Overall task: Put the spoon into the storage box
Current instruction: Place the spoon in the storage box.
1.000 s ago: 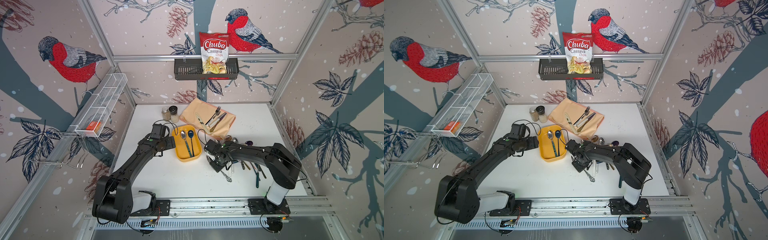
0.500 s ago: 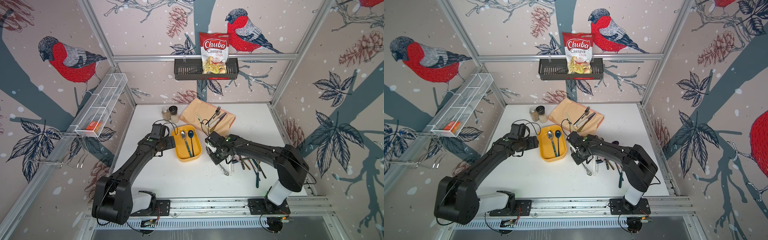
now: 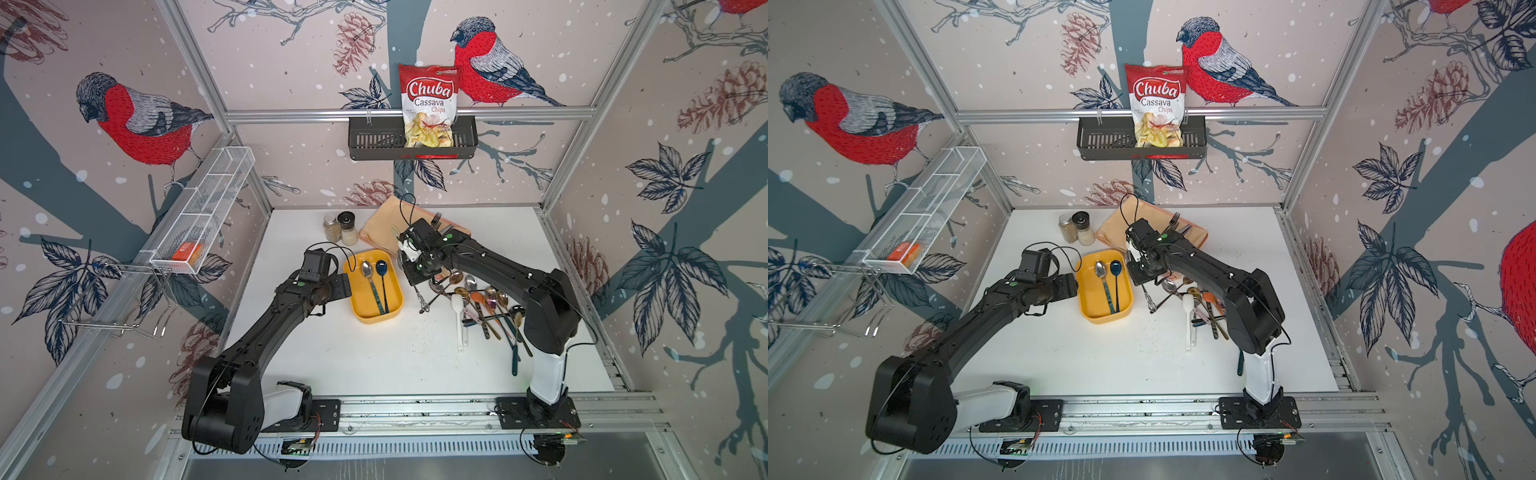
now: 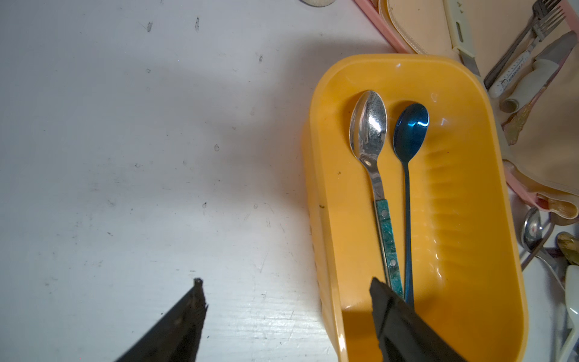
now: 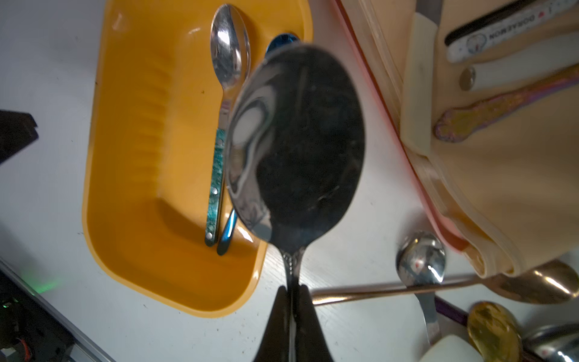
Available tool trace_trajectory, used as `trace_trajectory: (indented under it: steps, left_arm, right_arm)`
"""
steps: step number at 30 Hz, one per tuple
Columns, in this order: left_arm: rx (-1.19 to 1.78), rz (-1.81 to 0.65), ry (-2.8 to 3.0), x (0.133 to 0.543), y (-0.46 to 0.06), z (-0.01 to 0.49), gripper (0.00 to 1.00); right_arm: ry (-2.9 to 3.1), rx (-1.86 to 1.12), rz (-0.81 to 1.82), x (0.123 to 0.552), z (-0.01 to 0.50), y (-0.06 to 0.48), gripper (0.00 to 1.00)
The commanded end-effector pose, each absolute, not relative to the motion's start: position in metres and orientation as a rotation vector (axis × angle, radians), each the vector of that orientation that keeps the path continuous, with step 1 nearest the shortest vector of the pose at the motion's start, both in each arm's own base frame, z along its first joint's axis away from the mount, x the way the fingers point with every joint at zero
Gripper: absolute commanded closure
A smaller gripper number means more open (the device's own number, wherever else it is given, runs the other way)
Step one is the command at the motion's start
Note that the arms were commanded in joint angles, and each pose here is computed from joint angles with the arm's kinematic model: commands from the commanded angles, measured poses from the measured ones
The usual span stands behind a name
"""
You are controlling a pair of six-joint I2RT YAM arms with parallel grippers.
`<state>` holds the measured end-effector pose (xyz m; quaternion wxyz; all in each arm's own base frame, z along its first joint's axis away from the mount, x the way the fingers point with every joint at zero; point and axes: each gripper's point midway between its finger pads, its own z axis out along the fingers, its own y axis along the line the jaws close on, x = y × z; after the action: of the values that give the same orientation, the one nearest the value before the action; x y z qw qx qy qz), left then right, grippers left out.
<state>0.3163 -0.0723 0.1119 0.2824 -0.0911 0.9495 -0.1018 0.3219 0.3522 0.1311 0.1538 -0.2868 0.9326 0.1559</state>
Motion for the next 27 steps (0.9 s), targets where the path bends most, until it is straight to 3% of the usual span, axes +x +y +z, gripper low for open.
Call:
trace_trajectory:
  steps: [1, 14, 27]
  left_arm:
    - [-0.228, -0.250, 2.502, 0.320, -0.069, 0.118, 0.16]
    - [-0.227, -0.309, 2.454, 0.310, -0.073, 0.113, 0.16]
    - [-0.215, -0.314, 2.446, 0.313, -0.074, 0.118, 0.16]
  right_arm:
    - [2.731, -0.796, 0.488, 0.327, 0.128, 0.362, 0.94]
    - [2.712, -0.783, 0.635, 0.356, 0.125, 0.423, 0.94]
    - [2.826, -0.752, 0.591, 0.348, 0.076, 0.432, 0.94]
